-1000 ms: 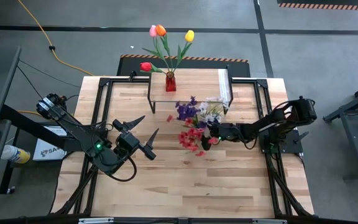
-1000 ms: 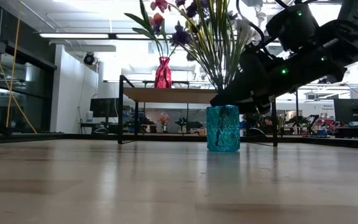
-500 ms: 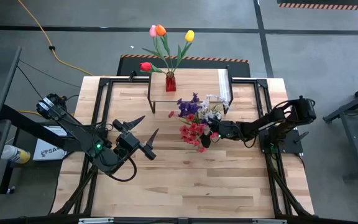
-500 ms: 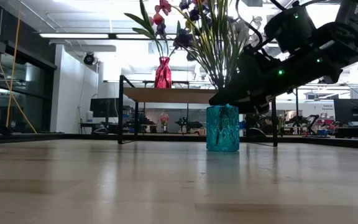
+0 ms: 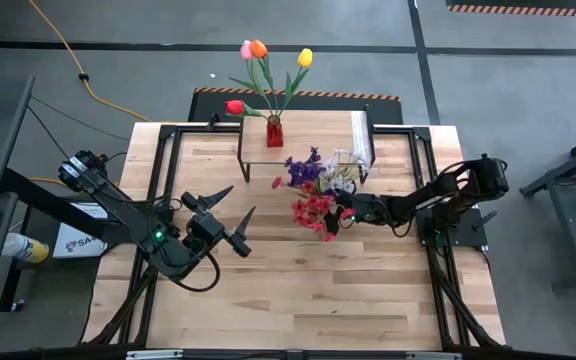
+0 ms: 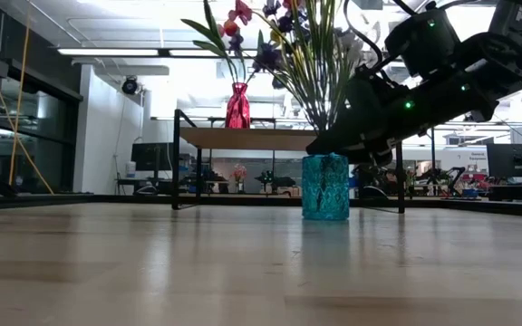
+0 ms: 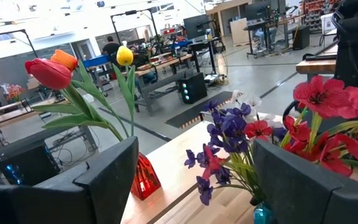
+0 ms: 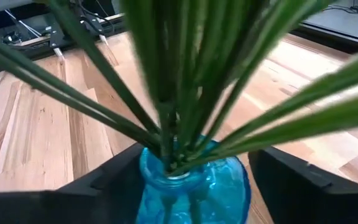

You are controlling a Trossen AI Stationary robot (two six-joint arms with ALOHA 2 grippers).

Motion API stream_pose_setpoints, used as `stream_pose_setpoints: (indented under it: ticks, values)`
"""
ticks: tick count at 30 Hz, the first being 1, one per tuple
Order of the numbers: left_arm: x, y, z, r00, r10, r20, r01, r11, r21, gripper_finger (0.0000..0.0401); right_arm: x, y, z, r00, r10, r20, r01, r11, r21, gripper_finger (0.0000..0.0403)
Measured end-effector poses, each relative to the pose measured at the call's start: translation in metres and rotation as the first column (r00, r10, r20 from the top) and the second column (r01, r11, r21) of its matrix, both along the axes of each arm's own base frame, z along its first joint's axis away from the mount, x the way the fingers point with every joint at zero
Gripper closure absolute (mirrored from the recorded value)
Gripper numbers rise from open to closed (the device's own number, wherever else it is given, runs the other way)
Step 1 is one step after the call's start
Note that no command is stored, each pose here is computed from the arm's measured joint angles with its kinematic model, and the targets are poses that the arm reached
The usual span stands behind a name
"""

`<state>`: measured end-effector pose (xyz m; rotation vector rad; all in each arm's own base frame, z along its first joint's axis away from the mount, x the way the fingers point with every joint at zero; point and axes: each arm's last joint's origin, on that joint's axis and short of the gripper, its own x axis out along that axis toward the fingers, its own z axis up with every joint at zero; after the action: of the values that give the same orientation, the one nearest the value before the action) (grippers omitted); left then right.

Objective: Pick and place flowers into a vace then onto a shelf
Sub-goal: Put the blue flower vase on the shelf

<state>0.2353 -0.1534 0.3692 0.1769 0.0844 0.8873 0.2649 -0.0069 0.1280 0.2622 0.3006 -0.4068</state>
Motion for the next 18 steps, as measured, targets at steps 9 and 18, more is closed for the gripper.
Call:
stream_pose_setpoints:
  ticks: [9, 18]
  values:
    - [0.0, 0.0, 0.0, 1.0, 0.0, 0.0, 0.0, 1.0, 0.0, 0.0054, 0.0008, -0.0002, 0.0023, 1.0, -0.001, 0.018, 0.001, 1.0, -0.007, 0.0216]
    - [0.0001, 0.0001, 0.0, 1.0, 0.0, 0.0, 0.0, 1.0, 0.0, 0.0054, 0.0013, 0.001, 0.0055, 0.998, 0.037, 0.044, -0.037, 0.999, 0.006, 0.0288]
